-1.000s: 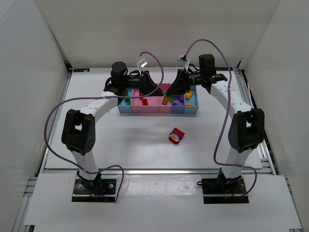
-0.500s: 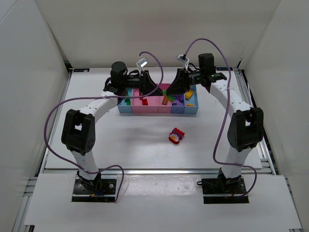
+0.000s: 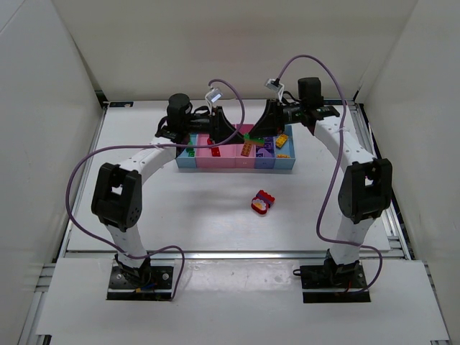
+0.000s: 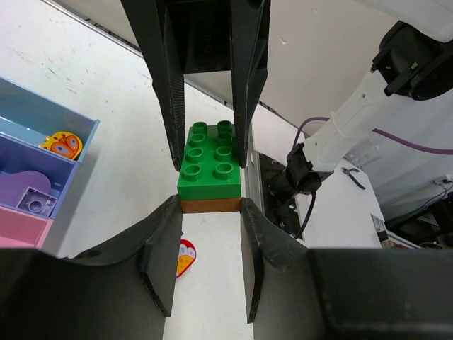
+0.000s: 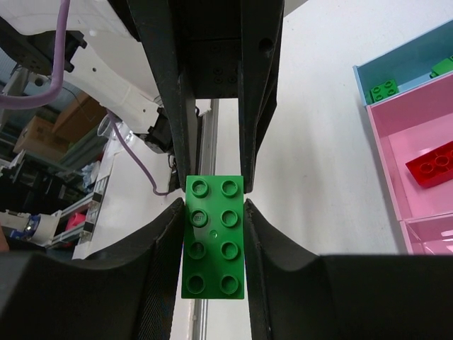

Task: Sort the legos into containers by color

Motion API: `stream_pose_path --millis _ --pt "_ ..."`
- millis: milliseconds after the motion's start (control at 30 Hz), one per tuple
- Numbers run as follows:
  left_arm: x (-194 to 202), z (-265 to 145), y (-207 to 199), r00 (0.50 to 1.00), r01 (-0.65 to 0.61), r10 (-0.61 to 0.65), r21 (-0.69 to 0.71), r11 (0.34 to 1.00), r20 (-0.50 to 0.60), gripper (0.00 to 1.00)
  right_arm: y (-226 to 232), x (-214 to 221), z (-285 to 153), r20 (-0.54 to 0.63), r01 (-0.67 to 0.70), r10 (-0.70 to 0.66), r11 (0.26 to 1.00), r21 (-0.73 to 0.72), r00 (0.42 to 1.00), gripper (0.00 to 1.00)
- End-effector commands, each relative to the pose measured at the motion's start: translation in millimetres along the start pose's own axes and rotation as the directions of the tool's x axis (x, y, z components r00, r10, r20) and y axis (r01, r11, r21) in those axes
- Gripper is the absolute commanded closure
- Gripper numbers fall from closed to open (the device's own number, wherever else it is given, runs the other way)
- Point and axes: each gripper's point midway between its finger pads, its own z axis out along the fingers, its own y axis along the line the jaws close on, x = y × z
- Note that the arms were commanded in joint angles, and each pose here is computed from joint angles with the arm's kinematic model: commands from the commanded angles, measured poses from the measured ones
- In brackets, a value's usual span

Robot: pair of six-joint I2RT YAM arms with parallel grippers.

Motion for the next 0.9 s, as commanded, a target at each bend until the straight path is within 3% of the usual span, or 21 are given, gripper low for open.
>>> stream_pose_path --millis 0,867 --pt "8.4 -4.0 -28.6 0.998 -0.001 0.005 0.076 0.997 -0.057 0.88 0.0 -28.1 -18.6 0.040 0.120 -0.122 0.992 0.046 0.992 0.98" --pt "15.1 -5.6 -33.7 0.997 0.001 0.006 0.088 0.996 -0.080 0.88 -3.3 -33.4 -23.8 0.050 0.136 -0.140 0.988 0.072 0.989 0.99"
